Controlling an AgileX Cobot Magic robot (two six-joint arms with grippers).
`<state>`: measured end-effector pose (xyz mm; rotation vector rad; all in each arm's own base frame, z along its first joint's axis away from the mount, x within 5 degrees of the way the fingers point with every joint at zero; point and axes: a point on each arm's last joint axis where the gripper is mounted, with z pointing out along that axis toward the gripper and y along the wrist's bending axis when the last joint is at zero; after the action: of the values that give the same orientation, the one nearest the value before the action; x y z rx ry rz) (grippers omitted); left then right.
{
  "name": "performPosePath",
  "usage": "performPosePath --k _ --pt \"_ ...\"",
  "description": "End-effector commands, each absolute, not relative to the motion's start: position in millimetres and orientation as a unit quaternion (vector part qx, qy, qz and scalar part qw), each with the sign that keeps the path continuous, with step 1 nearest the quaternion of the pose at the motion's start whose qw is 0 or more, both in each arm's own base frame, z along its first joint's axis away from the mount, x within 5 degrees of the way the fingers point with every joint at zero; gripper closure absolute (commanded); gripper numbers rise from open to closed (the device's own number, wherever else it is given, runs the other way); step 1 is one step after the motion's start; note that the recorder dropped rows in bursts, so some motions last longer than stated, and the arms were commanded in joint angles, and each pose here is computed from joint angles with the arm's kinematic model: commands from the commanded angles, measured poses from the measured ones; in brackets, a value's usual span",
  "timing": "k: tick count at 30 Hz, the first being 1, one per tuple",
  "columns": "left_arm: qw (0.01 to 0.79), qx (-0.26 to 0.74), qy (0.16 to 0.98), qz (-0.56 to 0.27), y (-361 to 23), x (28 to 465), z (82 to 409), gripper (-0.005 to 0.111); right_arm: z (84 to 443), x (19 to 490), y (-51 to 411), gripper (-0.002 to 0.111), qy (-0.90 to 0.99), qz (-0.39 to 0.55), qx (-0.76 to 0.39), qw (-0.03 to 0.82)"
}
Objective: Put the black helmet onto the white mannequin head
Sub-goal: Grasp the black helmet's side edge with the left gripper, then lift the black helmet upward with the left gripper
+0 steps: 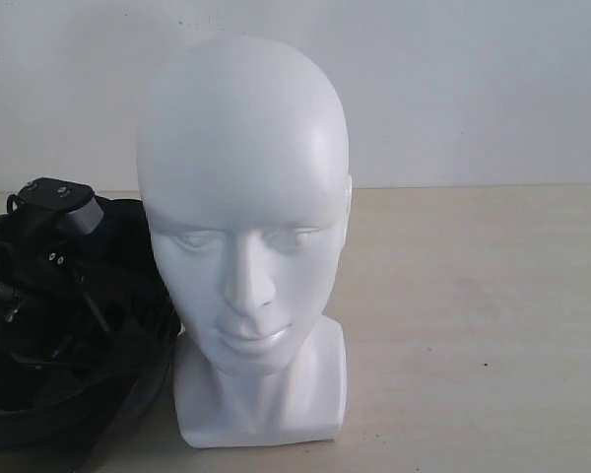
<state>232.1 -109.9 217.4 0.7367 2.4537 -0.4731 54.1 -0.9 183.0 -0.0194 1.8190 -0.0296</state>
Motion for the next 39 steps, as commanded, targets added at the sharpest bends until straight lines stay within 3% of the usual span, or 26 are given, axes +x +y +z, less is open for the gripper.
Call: performPosePath --k 1,27,34,39 --pt "0.272 0.265 0.906 -0.187 -114 236 224 0.047 184 54 -1 0.108 0.786 -0.016 -0.010 0.618" --pt "0.290 0.262 0.906 -0.164 -131 248 205 0.052 184 54 -1 0.108 0.785 -0.016 -0.010 0.619" --pt "0.258 0.297 0.905 -0.160 -130 242 201 0.070 184 54 -1 0.108 0.785 -0.016 -0.010 0.619" --pt "0.225 0.323 0.907 -0.148 -127 236 199 0.072 184 54 -1 0.108 0.785 -0.016 -0.010 0.619"
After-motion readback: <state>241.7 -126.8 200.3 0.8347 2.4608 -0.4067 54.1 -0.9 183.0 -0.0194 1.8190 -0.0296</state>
